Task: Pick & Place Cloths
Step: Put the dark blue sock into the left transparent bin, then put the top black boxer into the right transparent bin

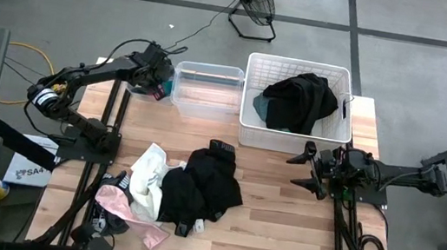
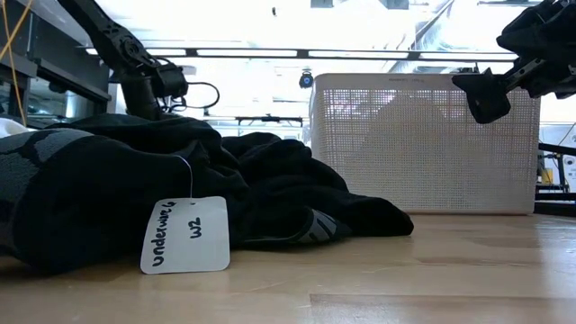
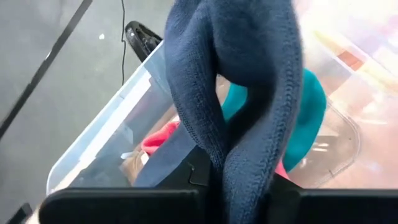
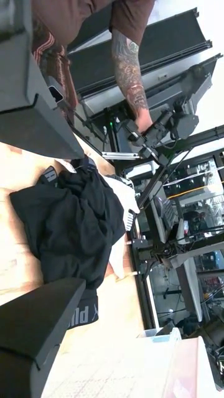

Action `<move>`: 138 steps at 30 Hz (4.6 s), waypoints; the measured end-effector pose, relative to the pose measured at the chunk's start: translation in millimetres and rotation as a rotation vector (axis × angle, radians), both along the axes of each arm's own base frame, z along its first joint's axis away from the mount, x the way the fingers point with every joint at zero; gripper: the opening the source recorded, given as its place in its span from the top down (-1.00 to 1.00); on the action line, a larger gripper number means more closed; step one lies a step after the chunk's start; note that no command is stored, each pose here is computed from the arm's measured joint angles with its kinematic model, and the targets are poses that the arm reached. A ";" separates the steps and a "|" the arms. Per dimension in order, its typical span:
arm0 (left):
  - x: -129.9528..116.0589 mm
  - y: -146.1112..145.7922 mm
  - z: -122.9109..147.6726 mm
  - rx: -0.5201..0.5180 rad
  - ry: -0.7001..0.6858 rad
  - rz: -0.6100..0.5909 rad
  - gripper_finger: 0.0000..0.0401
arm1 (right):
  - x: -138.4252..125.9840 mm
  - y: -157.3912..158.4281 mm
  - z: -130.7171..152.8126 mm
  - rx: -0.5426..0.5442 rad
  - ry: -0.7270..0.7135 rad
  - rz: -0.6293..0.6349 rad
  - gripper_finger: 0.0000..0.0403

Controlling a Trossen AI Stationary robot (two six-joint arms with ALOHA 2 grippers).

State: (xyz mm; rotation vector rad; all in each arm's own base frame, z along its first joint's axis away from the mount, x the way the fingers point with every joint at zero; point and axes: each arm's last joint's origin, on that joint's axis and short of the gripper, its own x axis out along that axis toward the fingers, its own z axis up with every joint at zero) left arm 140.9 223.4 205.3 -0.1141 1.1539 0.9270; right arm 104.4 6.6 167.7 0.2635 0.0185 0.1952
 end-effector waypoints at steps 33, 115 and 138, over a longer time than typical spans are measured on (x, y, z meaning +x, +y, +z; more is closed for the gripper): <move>-21.2 -32.8 56.4 0.105 -0.362 0.273 0.11 | 0.0 0.0 -0.3 0.000 0.001 0.000 -0.58; -16.1 -37.8 83.3 -0.002 -0.365 0.430 1.00 | 0.0 0.0 -0.3 0.000 0.001 0.000 -0.58; 42.8 -183.5 91.1 -0.230 -0.336 -0.136 1.00 | 0.0 0.0 -0.1 0.000 0.000 0.000 -0.58</move>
